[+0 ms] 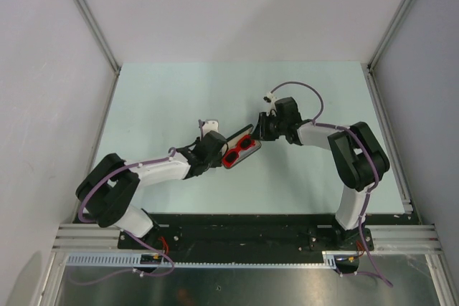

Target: Organize the sunglasses

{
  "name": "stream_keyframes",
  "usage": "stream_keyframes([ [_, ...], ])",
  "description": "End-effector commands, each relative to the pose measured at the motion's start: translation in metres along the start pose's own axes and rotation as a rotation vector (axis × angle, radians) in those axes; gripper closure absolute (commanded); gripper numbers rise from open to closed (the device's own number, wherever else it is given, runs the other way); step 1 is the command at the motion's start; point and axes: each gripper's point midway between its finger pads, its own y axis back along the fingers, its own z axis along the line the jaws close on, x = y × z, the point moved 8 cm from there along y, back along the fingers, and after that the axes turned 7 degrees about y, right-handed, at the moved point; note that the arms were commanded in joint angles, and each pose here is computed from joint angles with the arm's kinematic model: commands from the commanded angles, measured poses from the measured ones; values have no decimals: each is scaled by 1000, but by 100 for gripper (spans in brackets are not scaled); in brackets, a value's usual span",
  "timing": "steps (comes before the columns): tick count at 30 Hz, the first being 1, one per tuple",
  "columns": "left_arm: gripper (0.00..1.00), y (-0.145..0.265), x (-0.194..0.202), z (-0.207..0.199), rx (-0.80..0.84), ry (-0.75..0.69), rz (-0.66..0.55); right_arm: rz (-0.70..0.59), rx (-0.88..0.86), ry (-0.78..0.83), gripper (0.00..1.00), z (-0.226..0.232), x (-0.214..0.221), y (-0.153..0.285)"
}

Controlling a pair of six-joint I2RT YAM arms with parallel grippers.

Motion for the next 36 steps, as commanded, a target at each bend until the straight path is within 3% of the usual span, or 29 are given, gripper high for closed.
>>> stream_keyframes([
  [1,55,4,-10,-6,23,47,-26,-24,-26,-6,78,1,-12,-1],
  [6,55,3,-9,-7,28,40,-16,-5,12,-4,83,-2,-9,3],
  [23,56,-5,-5,-14,48,7,13,20,45,30,84,6,-5,9],
  [36,53,13,-11,-6,60,51,-41,-26,45,41,83,13,-15,14],
])
